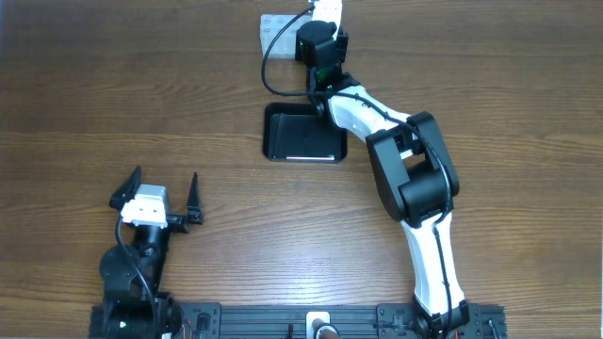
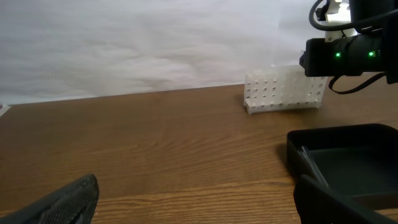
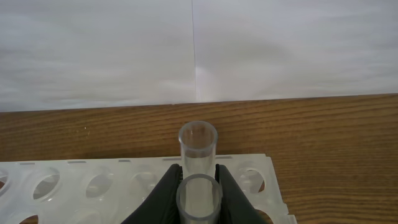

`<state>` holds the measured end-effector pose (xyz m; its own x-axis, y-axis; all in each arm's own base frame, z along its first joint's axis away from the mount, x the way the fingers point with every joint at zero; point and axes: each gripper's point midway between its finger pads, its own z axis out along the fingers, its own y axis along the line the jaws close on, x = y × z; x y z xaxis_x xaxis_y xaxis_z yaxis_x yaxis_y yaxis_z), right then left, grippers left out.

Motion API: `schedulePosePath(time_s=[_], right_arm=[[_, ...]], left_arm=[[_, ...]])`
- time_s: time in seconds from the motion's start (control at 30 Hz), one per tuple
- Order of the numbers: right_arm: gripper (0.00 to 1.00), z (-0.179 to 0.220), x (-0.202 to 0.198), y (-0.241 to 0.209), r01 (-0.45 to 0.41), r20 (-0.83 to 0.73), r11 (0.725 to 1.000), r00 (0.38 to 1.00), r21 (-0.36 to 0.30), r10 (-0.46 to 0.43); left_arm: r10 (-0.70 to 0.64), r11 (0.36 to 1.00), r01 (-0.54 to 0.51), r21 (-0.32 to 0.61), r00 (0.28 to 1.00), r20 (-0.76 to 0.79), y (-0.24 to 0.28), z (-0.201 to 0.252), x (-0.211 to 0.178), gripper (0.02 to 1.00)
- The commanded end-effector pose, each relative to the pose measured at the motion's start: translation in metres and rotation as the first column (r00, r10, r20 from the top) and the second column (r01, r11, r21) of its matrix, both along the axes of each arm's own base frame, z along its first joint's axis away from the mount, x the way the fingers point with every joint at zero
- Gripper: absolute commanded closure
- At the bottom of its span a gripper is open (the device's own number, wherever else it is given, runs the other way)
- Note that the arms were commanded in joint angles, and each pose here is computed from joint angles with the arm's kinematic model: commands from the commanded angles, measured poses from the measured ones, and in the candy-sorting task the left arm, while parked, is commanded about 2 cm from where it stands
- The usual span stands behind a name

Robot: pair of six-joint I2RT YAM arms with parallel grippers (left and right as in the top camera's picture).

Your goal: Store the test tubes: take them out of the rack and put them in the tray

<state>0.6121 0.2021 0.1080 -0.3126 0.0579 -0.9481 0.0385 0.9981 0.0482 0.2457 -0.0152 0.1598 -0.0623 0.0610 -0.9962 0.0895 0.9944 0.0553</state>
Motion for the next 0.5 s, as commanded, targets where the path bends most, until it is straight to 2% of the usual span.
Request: schedulePosePath(time_s=[0.03,0.5], right_arm=[[0.86,0.002,0.004,0.002,-0.004,0.009,1.0,1.0,-0.005,0.004],[0.925,0.015,0.005,-0.002,0.0,0.028,1.0,1.0,-0.004,0.0]], left_arm=[[-0.009,1.0,0.009,0.01,1.0,0.002,-0.001,-0.001,0.0,0.018],[-0.009,1.0,0.009,0.01,1.0,0.002,-0.001,-0.001,0.0,0.018]])
